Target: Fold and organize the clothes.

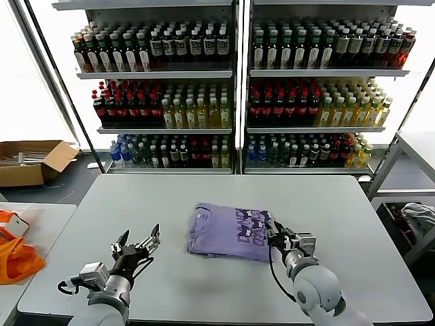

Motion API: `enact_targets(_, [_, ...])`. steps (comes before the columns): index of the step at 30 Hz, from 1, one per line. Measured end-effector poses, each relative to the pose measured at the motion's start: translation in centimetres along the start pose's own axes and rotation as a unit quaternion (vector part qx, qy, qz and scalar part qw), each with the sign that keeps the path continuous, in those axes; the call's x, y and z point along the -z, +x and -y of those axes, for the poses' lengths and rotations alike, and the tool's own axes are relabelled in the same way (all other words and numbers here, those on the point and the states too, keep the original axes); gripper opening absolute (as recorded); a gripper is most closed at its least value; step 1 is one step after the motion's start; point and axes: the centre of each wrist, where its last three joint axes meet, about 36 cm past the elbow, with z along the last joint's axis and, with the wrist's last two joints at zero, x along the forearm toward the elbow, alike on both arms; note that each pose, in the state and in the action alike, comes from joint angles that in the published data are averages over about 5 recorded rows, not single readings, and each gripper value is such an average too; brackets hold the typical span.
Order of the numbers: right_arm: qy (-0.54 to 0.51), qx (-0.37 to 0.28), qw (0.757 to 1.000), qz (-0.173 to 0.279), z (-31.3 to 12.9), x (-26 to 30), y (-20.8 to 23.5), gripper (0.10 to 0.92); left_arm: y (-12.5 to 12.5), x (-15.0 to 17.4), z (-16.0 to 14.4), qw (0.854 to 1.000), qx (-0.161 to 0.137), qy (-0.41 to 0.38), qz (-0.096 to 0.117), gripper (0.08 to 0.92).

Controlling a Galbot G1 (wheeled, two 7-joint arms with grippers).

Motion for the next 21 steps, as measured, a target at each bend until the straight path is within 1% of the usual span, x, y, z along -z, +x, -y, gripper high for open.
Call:
enact_targets(5, [0.036,0.026,0.999,0.005,-1.9,-0.2,1.0,0.555,0.2,0.0,-0.1,1.0,0.001,0.0,0.0,0.823])
enact_targets(11, [0.06,0.051,0.997,-0.009,-3.7,-1.1,1.6,0.728,0.3,-0.1,-0.1,1.0,0.003,-0.001,-0.001,0.823])
enact_targets(14, [0.066,0.055,0.996,-0.017,-4.0,-1.6,1.8,0.795,0.3,-0.1,-0.1,1.0,0.003,0.001,-0.001,0.823])
enact_targets(17, [0.068,0.056,0.996,-0.025,-4.2,-2.1,1.9,0.819,0.3,-0.2,0.0,1.0,0.003,0.002,-0.003,0.822])
enact_targets(21, [0.067,0.055,0.996,-0.036,-4.3,-2.7,1.9,0.822,0.3,-0.4,-0.1,1.0,0.004,0.003,-0.004,0.823])
